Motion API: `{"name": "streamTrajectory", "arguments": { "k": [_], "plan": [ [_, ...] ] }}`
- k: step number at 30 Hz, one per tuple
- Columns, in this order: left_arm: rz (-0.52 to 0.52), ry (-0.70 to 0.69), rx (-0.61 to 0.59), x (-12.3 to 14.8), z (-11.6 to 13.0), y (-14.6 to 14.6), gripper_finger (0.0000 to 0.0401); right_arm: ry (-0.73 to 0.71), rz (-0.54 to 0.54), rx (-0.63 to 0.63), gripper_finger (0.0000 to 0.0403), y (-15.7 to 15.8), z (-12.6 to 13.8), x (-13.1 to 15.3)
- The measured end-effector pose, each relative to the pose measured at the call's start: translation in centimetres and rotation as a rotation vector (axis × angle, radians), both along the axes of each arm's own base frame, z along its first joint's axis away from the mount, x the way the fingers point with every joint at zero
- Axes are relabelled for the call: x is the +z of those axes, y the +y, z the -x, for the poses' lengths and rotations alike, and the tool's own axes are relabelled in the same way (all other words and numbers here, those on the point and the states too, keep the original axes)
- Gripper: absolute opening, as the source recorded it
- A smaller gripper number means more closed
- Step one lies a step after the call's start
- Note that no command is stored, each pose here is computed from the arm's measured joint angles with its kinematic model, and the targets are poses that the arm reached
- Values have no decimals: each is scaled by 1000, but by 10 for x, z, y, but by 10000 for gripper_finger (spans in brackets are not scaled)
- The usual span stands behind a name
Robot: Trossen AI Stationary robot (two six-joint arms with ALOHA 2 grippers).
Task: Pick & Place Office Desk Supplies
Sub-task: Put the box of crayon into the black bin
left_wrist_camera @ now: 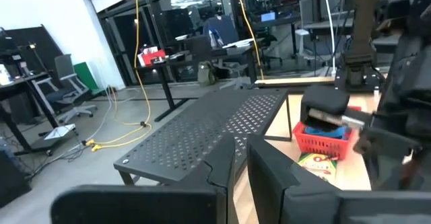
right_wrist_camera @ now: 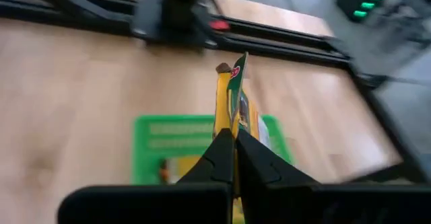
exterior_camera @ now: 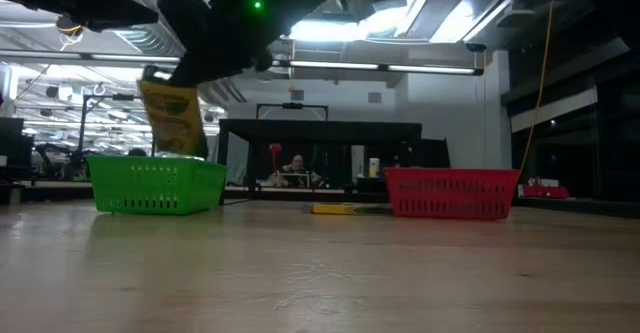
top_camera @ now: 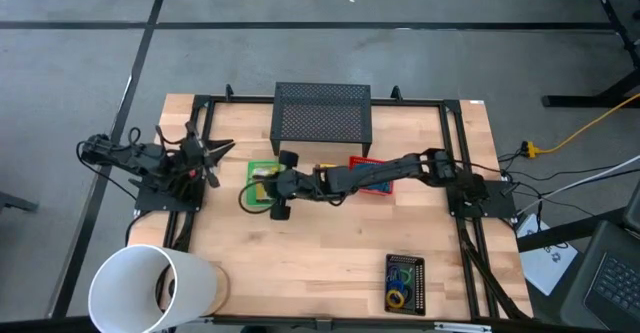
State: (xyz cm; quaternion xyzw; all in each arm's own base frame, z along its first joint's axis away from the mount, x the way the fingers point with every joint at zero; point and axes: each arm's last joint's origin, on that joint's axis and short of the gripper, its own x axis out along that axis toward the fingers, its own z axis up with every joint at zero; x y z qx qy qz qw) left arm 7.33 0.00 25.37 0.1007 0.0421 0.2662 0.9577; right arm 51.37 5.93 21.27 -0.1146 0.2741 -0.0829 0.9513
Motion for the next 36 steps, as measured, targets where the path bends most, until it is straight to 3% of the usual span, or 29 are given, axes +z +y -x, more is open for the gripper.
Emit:
{"name": "streamTrajectory", "arguments": {
  "k": [7,13,17,21,24,32,36],
  "plan": [
    [5,1,0,0,0,0,35,57,-59,56,0,-1,-8,-33],
    [6,1,-18,0,0,0,35,91,-15,-19,0,-12,-12,-58],
    [-1,5,-19,0,0,0,35,87,-17,-16,0,-16,-14,-59],
    [-7,9,-19,0,0,0,35,94,-86,64,5,-19,-14,-60],
    [-7,9,-20,0,0,0,35,85,-129,85,39,-18,-15,-59],
    [-5,9,-52,0,-1,-1,35,77,-176,61,190,-14,-15,-59],
    [-3,8,-54,0,-1,-1,35,73,-194,54,239,-12,-14,-59]
  ]
}}
